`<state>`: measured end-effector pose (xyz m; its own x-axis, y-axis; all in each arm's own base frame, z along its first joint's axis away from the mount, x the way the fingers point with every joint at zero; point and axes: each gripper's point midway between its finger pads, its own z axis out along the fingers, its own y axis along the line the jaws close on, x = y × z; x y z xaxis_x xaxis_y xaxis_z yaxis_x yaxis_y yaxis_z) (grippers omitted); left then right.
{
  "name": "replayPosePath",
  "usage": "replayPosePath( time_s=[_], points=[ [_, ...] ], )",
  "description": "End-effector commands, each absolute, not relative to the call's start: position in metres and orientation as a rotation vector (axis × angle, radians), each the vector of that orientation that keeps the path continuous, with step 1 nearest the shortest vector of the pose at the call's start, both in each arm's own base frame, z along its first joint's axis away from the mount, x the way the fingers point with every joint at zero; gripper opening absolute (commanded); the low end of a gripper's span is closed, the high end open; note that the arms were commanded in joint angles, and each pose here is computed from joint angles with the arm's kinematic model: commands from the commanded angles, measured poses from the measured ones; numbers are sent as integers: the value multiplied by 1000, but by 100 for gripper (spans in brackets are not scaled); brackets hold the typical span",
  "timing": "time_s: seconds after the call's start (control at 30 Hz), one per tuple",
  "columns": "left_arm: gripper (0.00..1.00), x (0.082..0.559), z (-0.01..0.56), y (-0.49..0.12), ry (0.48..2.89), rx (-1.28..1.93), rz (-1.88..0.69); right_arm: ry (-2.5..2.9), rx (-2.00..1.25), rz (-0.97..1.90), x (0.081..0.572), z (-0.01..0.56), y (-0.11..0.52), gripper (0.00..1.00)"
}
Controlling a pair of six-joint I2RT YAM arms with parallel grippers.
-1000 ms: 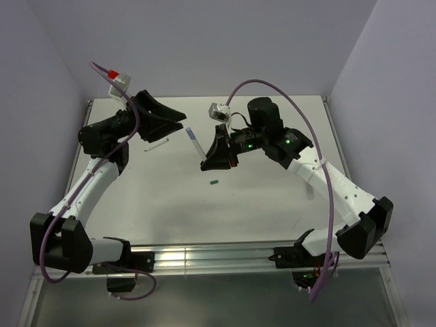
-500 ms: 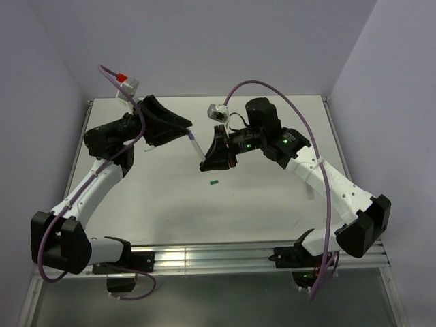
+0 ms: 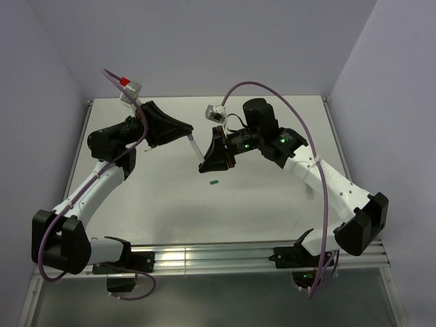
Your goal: Insert the pens into the pen caps
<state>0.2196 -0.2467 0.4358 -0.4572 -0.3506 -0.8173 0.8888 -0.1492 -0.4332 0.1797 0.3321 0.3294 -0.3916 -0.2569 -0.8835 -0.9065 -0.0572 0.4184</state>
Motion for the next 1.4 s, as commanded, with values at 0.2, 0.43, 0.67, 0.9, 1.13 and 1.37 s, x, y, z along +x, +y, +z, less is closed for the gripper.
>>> replayPosePath(
  time_s=[0.2, 0.43, 0.67, 0.9, 1.13, 1.37],
  points=[
    [0, 210, 427, -250, 1204, 697, -1751, 1598, -1203, 1482, 189, 356, 340, 0],
    [0, 217, 407, -258, 1310, 668, -1747, 1667, -1105, 1470, 208, 357, 343, 0],
    [0, 224, 386, -265, 1416, 657, -1726, 1740, -993, 1380, 231, 348, 337, 0],
    [0, 247, 368, -270, 1580, 594, -1647, 1783, -908, 1289, 249, 342, 331, 0],
    [0, 248, 361, -274, 1627, 561, -1647, 1810, -874, 1231, 261, 337, 330, 0],
    [0, 232, 350, -280, 1621, 583, -1696, 1818, -881, 1227, 268, 333, 332, 0]
  ],
)
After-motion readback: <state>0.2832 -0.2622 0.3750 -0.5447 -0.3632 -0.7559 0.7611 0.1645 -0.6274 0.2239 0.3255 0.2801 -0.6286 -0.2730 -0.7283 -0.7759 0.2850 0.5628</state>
